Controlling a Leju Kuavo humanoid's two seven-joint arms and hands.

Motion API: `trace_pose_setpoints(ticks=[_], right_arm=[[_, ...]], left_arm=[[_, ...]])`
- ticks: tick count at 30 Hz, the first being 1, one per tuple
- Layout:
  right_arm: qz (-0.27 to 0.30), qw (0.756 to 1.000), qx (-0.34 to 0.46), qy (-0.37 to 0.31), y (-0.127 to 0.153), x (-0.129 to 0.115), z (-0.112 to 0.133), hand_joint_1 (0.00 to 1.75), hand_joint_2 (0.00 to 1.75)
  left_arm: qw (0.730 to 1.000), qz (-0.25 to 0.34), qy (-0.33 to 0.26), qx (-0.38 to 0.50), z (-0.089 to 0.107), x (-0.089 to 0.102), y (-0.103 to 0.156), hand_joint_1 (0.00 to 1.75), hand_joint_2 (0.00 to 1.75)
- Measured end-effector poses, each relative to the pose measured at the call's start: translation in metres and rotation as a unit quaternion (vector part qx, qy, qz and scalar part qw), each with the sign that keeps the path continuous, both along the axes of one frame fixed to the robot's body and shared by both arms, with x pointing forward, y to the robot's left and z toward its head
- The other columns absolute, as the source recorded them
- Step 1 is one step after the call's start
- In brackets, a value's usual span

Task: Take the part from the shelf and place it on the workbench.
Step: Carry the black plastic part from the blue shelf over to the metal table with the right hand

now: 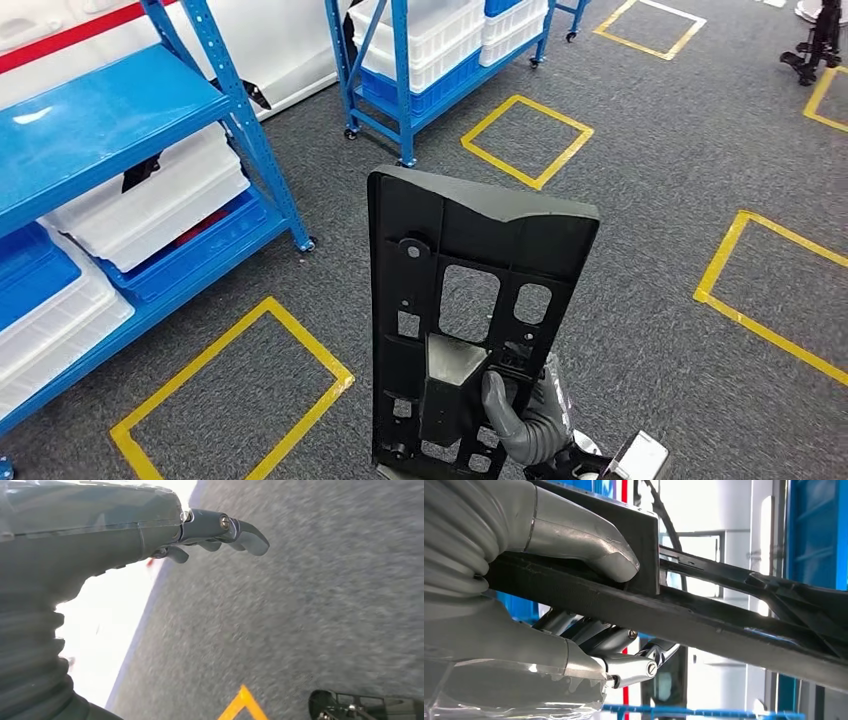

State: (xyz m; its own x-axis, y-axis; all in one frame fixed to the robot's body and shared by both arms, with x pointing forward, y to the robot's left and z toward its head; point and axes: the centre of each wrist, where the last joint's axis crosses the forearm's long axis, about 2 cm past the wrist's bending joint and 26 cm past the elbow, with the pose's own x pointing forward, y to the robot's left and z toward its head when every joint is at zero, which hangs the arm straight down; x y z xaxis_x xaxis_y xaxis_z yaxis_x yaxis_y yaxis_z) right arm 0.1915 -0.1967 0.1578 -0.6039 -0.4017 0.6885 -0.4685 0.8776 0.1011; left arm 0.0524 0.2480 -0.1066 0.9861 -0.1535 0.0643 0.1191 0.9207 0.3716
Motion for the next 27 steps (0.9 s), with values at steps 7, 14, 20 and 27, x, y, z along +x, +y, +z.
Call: trace_pose_setpoints(ticks=[7, 14, 20, 27], right_arm=[[0.004, 1.000, 0.006, 0.007, 0.002, -0.001, -0.005, 1.75, 1.75], [0.007, 1.000, 0.008, 0.009, 0.003, 0.001, -0.009, 1.75, 1.75], [0.011, 1.000, 0.016, -0.004, 0.008, 0.008, -0.003, 1.75, 1.75], [0.029, 0.999, 0.020, -0.017, 0.015, 0.016, 0.005, 1.75, 1.75]], left_arm=[[1.000, -0.004, -0.020, 0.006, 0.000, 0.001, 0.008, 0.00, 1.75], [0.999, -0.013, -0.037, 0.004, -0.001, -0.001, 0.009, 0.00, 1.75], [0.999, -0.025, -0.048, 0.006, 0.000, 0.004, 0.013, 0.00, 1.75], [0.998, -0.027, -0.060, 0.006, 0.000, 0.004, 0.014, 0.00, 1.75]])
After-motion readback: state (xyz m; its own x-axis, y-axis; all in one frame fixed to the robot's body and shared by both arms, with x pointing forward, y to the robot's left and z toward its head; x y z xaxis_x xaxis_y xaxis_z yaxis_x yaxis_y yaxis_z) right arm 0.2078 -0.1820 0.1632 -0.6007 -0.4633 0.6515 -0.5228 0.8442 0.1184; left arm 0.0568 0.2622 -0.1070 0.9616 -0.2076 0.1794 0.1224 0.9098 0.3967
